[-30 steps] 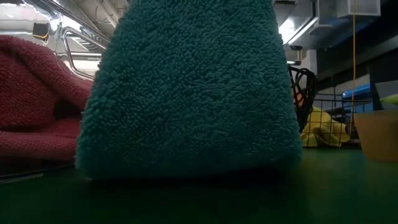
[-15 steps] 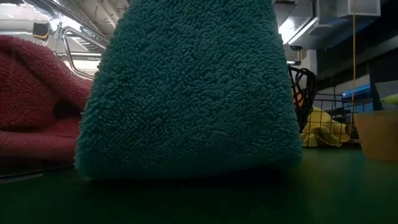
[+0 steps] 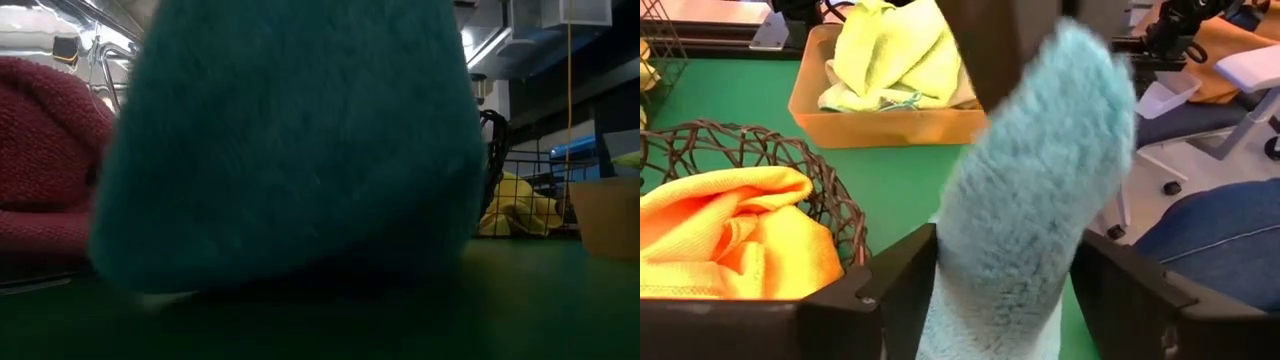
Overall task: Sort microfiber towel by color & place in baskets
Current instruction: Put the blue microfiber towel into the white bin
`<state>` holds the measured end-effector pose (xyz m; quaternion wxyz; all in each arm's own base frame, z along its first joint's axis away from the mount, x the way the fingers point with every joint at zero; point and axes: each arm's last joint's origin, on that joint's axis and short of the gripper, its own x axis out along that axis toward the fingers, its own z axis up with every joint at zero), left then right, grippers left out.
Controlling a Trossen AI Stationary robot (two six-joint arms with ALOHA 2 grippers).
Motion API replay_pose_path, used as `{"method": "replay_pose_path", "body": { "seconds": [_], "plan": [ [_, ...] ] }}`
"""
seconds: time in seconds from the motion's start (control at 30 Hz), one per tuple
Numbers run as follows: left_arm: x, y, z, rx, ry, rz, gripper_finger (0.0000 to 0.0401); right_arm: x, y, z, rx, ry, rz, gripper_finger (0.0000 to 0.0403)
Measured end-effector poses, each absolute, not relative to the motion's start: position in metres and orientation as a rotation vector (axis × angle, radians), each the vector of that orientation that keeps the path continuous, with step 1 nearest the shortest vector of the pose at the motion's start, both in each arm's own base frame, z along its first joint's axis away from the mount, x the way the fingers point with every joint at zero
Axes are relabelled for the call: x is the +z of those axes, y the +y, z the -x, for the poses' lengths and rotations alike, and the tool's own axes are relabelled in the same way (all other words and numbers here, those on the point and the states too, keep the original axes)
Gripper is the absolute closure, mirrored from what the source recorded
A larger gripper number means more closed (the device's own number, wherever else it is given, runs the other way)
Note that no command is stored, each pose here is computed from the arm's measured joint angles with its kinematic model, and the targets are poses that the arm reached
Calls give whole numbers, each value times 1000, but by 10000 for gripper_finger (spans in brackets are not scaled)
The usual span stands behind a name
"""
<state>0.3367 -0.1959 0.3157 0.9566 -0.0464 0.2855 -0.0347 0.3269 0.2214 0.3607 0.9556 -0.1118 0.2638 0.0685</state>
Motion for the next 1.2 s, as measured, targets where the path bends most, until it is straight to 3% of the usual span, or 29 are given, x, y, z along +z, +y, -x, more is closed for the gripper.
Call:
{"method": "replay_pose_path", "body": {
  "seconds": [0.13, 0.53, 0.87, 1.2],
  "plan": [
    [316, -195, -337, -69, 580, 86, 221, 368, 219, -324, 119, 505, 216, 395],
    [318, -192, -339, -80, 572, 83, 391, 386, 217, -321, 134, 464, 239, 395],
    [343, -178, -327, -78, 520, 123, 397, 409, 213, -317, 135, 435, 225, 389],
    [388, -144, -304, -12, 388, 183, 398, 454, 201, -300, 138, 425, 225, 257]
  ]
}}
